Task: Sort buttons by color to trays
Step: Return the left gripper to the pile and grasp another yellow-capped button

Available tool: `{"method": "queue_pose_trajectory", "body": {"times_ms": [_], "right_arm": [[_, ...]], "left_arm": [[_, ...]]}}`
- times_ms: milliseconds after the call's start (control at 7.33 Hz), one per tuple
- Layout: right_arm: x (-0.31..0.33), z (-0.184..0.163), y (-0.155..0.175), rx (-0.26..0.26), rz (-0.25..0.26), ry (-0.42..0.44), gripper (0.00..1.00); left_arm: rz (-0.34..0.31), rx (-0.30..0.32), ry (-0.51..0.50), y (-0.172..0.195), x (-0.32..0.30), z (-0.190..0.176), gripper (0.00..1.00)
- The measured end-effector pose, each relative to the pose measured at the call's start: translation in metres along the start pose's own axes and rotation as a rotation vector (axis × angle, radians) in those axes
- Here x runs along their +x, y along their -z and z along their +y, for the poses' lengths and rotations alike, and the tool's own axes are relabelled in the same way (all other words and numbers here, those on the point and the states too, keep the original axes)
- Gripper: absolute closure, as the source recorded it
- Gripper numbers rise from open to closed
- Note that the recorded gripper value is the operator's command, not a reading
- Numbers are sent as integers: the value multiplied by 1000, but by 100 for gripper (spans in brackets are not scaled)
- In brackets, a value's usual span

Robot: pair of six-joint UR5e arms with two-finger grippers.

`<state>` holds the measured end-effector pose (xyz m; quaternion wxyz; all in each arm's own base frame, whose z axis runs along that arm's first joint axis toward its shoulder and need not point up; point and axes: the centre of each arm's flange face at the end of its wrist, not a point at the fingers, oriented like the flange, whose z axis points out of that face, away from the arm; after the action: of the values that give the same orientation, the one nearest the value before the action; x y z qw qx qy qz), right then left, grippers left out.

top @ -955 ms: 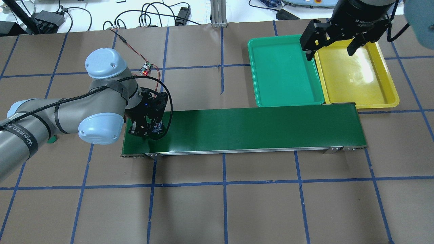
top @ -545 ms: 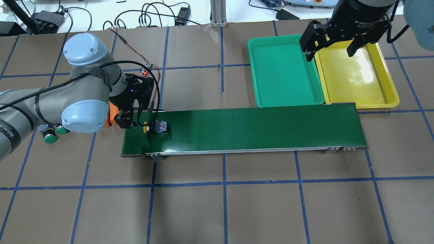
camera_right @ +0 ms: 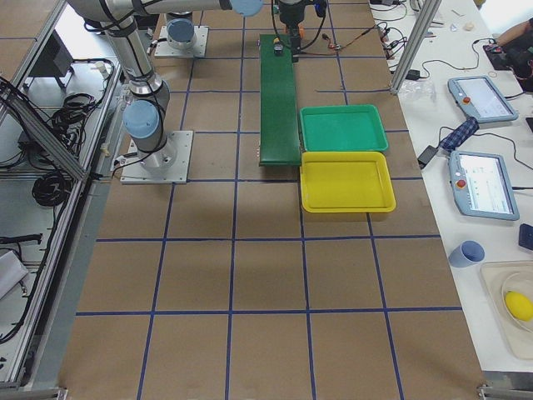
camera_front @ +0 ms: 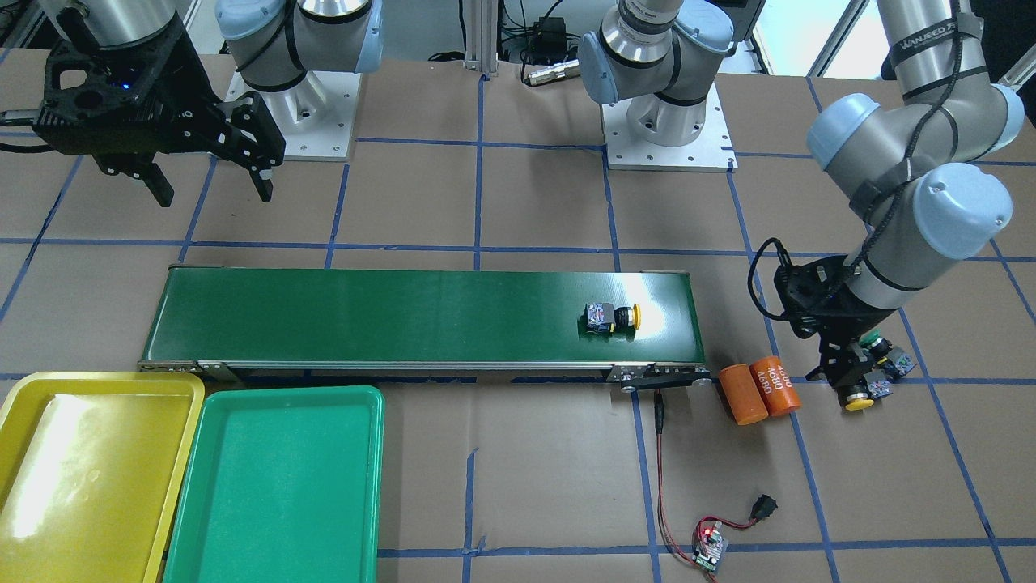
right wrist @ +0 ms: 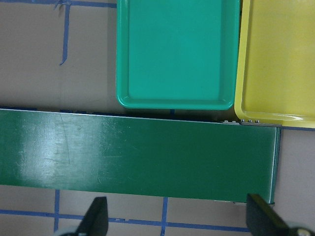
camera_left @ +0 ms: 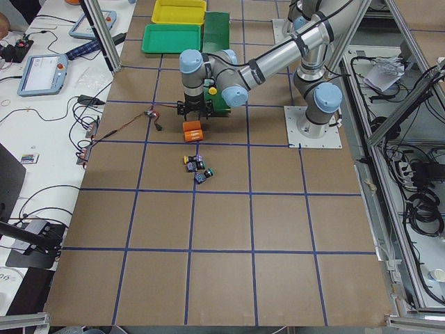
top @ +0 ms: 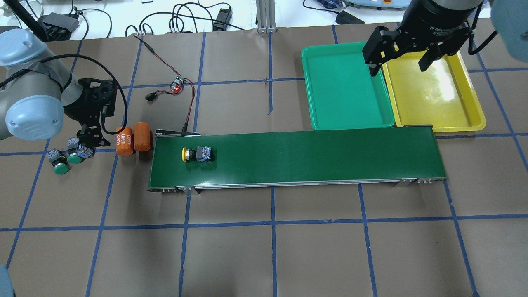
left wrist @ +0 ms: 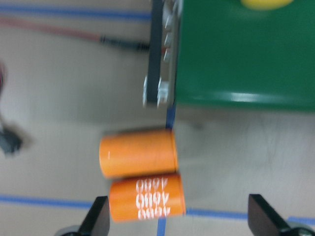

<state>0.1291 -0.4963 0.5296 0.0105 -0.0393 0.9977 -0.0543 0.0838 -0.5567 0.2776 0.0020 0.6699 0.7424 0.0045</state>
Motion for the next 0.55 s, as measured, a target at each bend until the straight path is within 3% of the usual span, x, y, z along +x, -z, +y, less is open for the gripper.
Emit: {"method": "queue_pose_trajectory", "body": {"times_ms": [273, 545], "right_arm": [[1, 0, 0, 0, -1, -2, 0], [1, 0, 0, 3, 0, -3, 0]], "left_arm": [[26, 8, 49, -25, -8, 65, 0], [27, 11, 95, -50, -14, 100, 0]]}}
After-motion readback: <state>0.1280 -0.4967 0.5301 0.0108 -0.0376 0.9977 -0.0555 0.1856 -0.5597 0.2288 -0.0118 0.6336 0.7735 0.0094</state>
